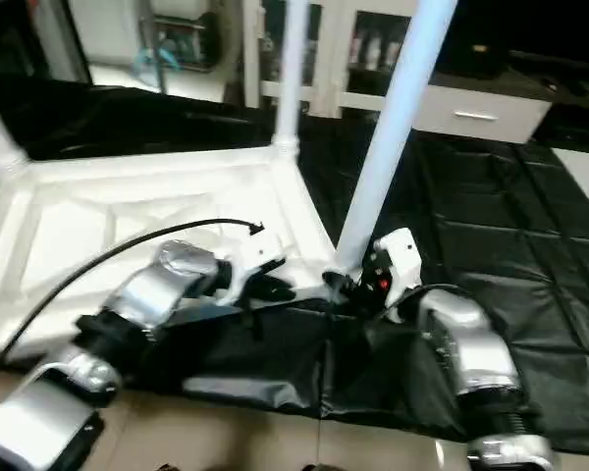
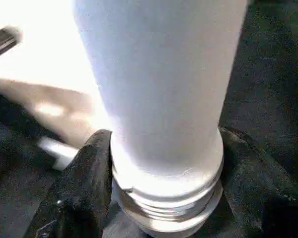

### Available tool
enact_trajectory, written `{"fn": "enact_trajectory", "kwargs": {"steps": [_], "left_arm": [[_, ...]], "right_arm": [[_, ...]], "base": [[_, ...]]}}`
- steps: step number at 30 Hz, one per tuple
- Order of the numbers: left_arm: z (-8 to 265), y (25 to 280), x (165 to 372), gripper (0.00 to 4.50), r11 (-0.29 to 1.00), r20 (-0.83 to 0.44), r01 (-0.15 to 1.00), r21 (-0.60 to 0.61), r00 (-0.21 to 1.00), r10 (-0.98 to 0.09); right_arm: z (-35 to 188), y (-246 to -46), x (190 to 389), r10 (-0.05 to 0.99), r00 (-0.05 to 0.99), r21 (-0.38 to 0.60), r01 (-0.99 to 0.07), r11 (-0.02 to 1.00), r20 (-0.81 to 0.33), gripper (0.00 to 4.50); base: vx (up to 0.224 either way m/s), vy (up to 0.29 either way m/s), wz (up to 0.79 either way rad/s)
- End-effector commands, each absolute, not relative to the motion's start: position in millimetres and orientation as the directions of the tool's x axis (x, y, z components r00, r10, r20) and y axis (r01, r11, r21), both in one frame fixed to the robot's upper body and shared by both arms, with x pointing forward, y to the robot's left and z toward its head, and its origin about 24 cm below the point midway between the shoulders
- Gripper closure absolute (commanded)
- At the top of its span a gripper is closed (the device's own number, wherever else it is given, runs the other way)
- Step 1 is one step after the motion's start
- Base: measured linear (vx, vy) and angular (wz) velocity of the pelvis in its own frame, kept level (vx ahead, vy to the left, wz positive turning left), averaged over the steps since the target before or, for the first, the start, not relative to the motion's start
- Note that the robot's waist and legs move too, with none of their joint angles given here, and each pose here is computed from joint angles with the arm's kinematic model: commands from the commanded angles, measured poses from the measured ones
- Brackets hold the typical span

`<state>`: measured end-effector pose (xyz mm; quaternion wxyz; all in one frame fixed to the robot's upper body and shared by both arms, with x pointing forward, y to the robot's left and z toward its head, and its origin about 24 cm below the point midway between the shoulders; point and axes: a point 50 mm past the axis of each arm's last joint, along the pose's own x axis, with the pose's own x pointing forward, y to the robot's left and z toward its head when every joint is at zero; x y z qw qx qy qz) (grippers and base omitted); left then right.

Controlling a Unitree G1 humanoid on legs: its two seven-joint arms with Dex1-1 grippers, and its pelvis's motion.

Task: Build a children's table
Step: Rotate leg to tighten

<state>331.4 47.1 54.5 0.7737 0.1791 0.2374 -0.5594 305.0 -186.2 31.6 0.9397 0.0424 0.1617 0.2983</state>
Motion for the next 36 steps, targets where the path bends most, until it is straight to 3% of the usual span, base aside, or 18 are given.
{"fn": "enact_trajectory", "kwargs": {"steps": [1,4,6,7,9,11,17,21,22,24,31,35,36], "left_arm": [[67.3,31.0,335.1,4.5,0.314,-0.524,0.949,0.028,0.282,-0.804],[67.2,26.7,341.2,4.5,0.393,-0.533,0.918,0.059,0.362,-0.765],[68.1,18.8,349.5,4.5,0.488,-0.534,0.863,0.13,0.476,-0.699],[69.4,14.8,351.6,4.5,0.513,-0.522,0.846,0.148,0.507,-0.686],[73.7,8.0,354.7,4.5,0.546,-0.491,0.821,0.169,0.55,-0.676],[75.1,6.6,355.9,4.5,0.555,-0.482,0.813,0.175,0.562,-0.672],[76.5,11.2,360.0,4.5,0.568,-0.471,0.802,0.188,0.581,-0.664],[76.3,12.4,360.2,4.5,0.557,-0.468,0.809,0.187,0.572,-0.674],[76.2,13.2,359.9,4.5,0.549,-0.468,0.815,0.185,0.565,-0.68],[76.1,14.2,359.6,4.5,0.543,-0.468,0.819,0.186,0.56,-0.684],[72.1,21.9,354.7,4.5,0.478,-0.494,0.86,0.18,0.499,-0.712],[67.3,27.2,343.4,4.5,0.361,-0.529,0.922,0.14,0.378,-0.76],[63.9,30.5,333.5,4.5,0.262,-0.55,0.959,0.104,0.275,-0.789]], "right_arm": [[24.0,-182.5,308.4,0.506,0.808,0.244,-0.447,0.86,-0.304,1.8],[17.8,-170.0,315.1,0.403,0.851,0.187,-0.359,0.914,-0.337,1.8],[8.3,-150.0,325.9,0.195,0.905,0.07,-0.182,0.981,-0.378,1.81],[8.0,-139.6,329.2,0.145,0.919,0.007,-0.153,0.988,-0.365,1.81],[10.5,-117.6,333.5,0.123,0.94,-0.005,-0.131,0.991,-0.317,1.81],[11.0,-113.3,334.4,0.108,0.944,0.014,-0.109,0.994,-0.312,1.81],[21.1,-116.8,340.5,0.116,0.965,0.116,-0.091,0.989,-0.236,1.82],[27.2,-120.7,340.1,0.239,0.953,0.257,-0.188,0.948,-0.186,1.82],[30.5,-125.3,339.1,0.261,0.952,0.296,-0.205,0.933,-0.162,1.47],[33.6,-129.6,338.0,0.27,0.952,0.308,-0.217,0.926,-0.142,1.12],[51.7,-163.7,326.7,0.287,0.956,0.265,-0.261,0.928,-0.065,0.61],[61.8,-180.5,317.0,0.404,0.912,0.228,-0.381,0.896,-0.067,0.28],[65.1,-186.9,308.9,0.523,0.846,0.208,-0.496,0.843,-0.101,0.21]], "base": [[0.0,0.0,0.0],[0.0,0.0,0.0],[0.0,0.0,0.0],[0.0,0.0,0.0],[0.0,0.0,0.0],[0.0,0.0,0.0],[0.0,0.0,0.0],[0.0,0.0,0.0],[0.0,0.0,0.0],[0.0,0.0,0.0],[0.0,0.0,0.0],[0.0,0.0,0.0],[0.0,0.0,0.0]]}}
